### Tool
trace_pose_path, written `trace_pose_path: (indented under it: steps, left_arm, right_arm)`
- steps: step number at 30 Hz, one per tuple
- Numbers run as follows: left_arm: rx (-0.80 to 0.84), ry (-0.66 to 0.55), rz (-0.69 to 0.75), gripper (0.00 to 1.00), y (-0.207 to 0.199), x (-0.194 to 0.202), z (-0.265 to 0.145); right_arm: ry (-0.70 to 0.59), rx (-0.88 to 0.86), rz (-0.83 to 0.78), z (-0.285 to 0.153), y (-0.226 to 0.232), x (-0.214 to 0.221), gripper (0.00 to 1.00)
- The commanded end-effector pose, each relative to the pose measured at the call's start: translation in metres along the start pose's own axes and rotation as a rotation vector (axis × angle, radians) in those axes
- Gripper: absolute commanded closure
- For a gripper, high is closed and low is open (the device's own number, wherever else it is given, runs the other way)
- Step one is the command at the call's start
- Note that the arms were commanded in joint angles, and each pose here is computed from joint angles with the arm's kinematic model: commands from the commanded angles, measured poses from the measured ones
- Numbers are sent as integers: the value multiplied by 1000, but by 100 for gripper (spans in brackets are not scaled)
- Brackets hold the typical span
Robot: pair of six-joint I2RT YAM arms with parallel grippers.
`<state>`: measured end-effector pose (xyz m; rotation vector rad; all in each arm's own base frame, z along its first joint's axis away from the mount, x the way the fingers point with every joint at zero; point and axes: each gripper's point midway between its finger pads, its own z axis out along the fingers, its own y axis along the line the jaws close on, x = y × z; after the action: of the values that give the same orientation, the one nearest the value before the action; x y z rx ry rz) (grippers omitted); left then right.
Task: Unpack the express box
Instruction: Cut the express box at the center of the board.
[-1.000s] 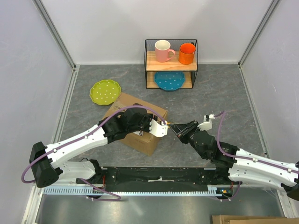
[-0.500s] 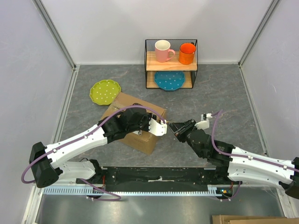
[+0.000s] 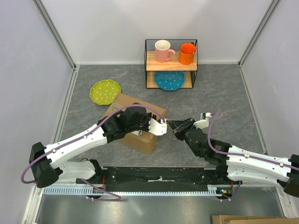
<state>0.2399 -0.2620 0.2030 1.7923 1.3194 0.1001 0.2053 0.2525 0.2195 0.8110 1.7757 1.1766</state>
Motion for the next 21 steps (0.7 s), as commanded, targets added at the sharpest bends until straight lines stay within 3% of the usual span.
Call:
trace_pose_path:
  steps: [1,13,21]
  left_arm:
    - [53,-47,-71,98,-9,-13,-4]
    - [44,-36,-61,98,-7,-12,-2]
    - [-39,-36,-45,98,23,-20,-7]
  right_arm:
    - [3,-62,41,5,28,4,100]
    - [95,-74,59,-1,21,20,100]
    - [188,-50,82,-10,-3,35,100]
